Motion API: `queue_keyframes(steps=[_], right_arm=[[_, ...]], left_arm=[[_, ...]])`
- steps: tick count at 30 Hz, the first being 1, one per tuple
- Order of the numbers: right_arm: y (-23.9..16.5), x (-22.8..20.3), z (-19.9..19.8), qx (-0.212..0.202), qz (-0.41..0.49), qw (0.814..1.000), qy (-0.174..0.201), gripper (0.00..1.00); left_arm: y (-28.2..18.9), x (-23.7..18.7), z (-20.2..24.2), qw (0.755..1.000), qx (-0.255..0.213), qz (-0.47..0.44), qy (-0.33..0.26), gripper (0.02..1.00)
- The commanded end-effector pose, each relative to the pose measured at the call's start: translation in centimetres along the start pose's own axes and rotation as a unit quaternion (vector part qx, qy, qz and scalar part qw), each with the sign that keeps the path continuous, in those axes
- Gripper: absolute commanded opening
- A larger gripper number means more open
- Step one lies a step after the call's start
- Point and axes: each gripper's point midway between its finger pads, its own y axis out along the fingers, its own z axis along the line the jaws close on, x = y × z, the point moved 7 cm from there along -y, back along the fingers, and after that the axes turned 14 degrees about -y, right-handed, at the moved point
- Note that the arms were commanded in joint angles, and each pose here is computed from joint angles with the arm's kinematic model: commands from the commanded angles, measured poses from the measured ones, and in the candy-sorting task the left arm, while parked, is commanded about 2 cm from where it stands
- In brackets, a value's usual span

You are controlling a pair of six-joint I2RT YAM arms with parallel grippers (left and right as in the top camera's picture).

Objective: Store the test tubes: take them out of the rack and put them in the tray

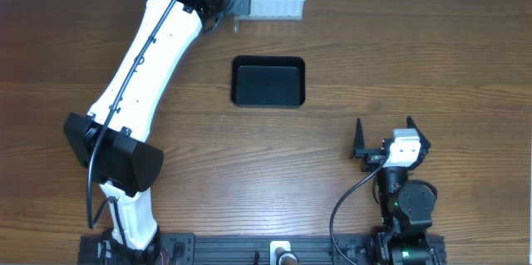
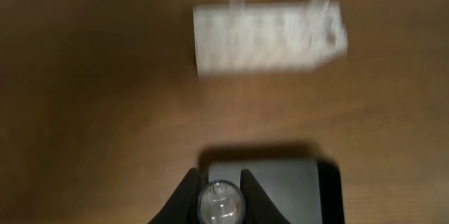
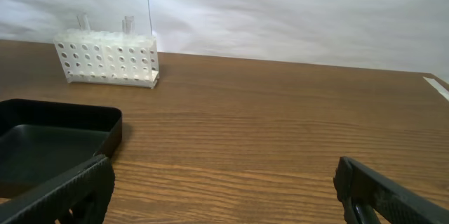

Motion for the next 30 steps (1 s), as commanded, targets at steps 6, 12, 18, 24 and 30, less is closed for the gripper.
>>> queue_keyframes(steps=[6, 12, 18, 24, 30], right_arm=[[0.0, -0.1, 0.1, 0.004, -0.002, 1.0, -0.002, 0.991], [0.0, -0.1, 0.1, 0.004, -0.002, 1.0, -0.002, 0.993], [0.0, -0.1, 0.1, 0.004, -0.002, 1.0, -0.002, 0.993], [0.0, -0.1, 0.1, 0.004, -0.002, 1.0, -0.002, 0.993], [0.0, -0.1, 0.1, 0.004, -0.002, 1.0, -0.002, 0.991]], left_arm=[[0.9, -4.0, 0.4, 0.989, -0.001, 0.143, -0.043, 0.038], [3.5, -6.7, 1.6, 0.971, 0.047, 0.229, -0.043, 0.04], [6.9, -8.1, 1.6, 0.958, 0.059, 0.277, -0.047, 0.04], [9.5, -7.9, 0.9, 0.957, 0.059, 0.281, -0.047, 0.038], [11.4, -8.5, 1.2, 0.952, 0.069, 0.295, -0.043, 0.038]])
